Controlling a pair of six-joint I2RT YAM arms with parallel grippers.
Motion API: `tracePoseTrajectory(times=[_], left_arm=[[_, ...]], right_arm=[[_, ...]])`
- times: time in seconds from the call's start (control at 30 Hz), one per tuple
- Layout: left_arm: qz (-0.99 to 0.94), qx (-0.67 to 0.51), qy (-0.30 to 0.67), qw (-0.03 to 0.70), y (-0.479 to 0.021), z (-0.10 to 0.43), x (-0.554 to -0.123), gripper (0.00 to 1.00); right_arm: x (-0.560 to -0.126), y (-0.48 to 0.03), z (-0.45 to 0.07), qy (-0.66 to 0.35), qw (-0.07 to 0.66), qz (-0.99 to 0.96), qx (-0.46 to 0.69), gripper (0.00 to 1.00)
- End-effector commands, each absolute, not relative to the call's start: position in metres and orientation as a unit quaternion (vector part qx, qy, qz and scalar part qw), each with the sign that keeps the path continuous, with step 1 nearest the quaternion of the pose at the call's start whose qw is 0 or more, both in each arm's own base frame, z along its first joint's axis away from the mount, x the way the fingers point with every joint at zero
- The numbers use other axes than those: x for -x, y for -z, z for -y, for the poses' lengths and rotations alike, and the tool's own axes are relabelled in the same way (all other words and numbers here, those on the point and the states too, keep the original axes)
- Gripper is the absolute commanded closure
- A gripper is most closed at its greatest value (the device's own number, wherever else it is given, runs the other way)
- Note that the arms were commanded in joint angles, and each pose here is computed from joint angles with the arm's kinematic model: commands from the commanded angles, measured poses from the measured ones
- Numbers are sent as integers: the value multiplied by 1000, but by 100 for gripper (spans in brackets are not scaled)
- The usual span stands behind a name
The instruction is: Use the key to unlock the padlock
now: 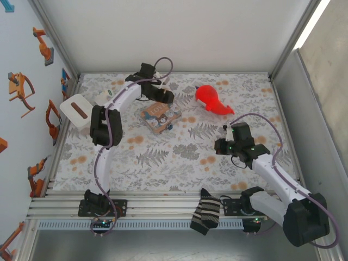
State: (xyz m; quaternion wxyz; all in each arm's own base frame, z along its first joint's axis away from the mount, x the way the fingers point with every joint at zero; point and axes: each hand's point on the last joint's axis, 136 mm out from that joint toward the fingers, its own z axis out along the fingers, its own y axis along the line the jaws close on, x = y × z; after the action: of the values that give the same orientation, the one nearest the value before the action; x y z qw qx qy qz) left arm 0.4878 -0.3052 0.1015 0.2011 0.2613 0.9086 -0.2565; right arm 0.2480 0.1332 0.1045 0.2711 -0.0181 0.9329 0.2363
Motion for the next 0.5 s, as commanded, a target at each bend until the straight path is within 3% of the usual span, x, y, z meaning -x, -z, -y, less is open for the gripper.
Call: tracePoseTrajectory(times=[0.0, 0.47], left_arm=[[-904, -296, 262, 163, -97, 315, -468, 23], [-864, -372, 308, 141, -109, 360, -428, 23]], right_arm=[[-253, -119, -130, -229, 290, -929, 20, 100], [-251, -120, -131, -239, 291, -926, 16, 100]])
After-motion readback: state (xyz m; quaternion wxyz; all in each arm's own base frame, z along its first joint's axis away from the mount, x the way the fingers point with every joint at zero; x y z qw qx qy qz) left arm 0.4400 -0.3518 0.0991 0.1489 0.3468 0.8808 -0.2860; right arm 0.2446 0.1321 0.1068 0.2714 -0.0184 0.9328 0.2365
